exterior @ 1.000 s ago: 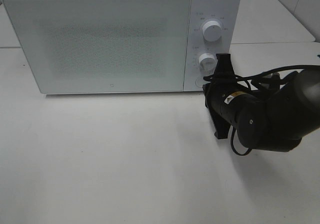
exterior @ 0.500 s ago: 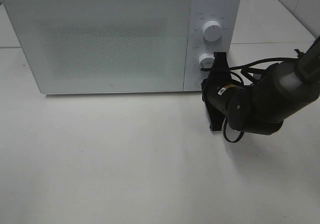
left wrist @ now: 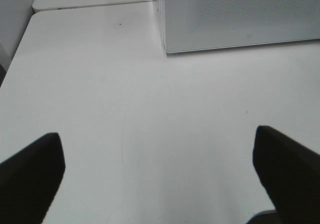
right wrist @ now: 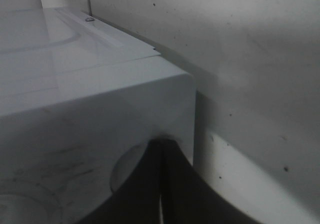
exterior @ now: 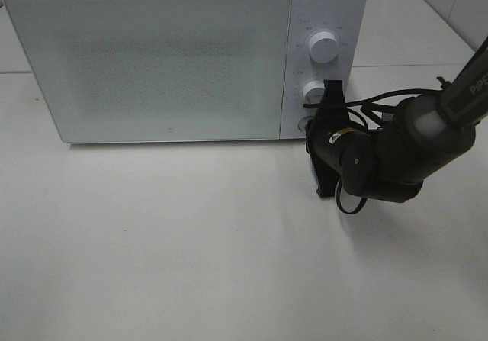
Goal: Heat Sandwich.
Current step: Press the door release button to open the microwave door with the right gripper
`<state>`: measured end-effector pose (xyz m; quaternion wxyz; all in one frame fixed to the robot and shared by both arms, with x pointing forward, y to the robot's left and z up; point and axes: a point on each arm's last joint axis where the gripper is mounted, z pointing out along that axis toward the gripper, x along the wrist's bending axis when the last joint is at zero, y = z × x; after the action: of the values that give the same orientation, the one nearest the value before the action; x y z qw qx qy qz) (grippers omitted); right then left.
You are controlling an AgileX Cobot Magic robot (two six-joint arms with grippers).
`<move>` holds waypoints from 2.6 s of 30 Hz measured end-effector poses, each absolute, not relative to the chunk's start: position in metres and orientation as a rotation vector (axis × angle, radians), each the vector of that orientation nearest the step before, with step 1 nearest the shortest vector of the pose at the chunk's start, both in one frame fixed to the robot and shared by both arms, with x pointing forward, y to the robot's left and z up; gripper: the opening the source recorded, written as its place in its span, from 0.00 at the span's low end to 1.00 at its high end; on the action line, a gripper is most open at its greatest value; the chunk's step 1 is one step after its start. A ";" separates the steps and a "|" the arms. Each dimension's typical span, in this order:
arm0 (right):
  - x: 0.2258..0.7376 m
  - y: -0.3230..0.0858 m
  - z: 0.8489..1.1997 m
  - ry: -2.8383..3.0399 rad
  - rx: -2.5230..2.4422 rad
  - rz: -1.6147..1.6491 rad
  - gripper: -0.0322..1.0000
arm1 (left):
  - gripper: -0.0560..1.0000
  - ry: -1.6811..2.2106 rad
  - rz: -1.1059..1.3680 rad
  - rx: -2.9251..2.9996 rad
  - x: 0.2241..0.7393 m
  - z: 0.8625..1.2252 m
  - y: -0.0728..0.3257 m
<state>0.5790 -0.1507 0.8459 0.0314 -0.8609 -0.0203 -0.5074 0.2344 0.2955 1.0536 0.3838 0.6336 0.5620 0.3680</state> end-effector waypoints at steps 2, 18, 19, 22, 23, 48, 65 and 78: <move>0.579 -0.151 0.846 -0.059 -2.647 -1.567 0.04 | 0.97 1.433 0.938 1.615 0.234 1.054 0.295; 0.580 -0.149 0.851 -0.063 -2.616 -1.582 0.04 | 0.97 1.433 0.938 1.615 0.234 1.054 0.295; 0.580 -0.149 0.851 -0.063 -2.615 -1.582 0.04 | 0.97 1.433 0.938 1.615 0.234 1.054 0.295; 0.580 -0.149 0.851 -0.055 -2.613 -1.580 0.04 | 0.97 1.433 0.938 1.615 0.234 1.054 0.295; 0.580 -0.149 0.851 -0.055 -2.613 -1.580 0.04 | 0.97 1.433 0.938 1.615 0.234 1.054 0.295; 0.592 -0.139 0.847 -0.008 -2.611 -1.641 0.04 | 0.97 1.433 0.938 1.615 0.234 1.054 0.295; 0.592 -0.138 0.846 -0.013 -2.632 -1.595 0.04 | 0.97 1.433 0.938 1.615 0.234 1.054 0.295; 0.590 -0.142 0.855 -0.054 -2.649 -1.519 0.04 | 0.97 1.433 0.938 1.615 0.234 1.054 0.295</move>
<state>0.5895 -0.1416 0.8553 0.0437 -0.8665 -0.0177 -0.4970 0.2344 0.2955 1.0536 0.3838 0.6336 0.5620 0.3680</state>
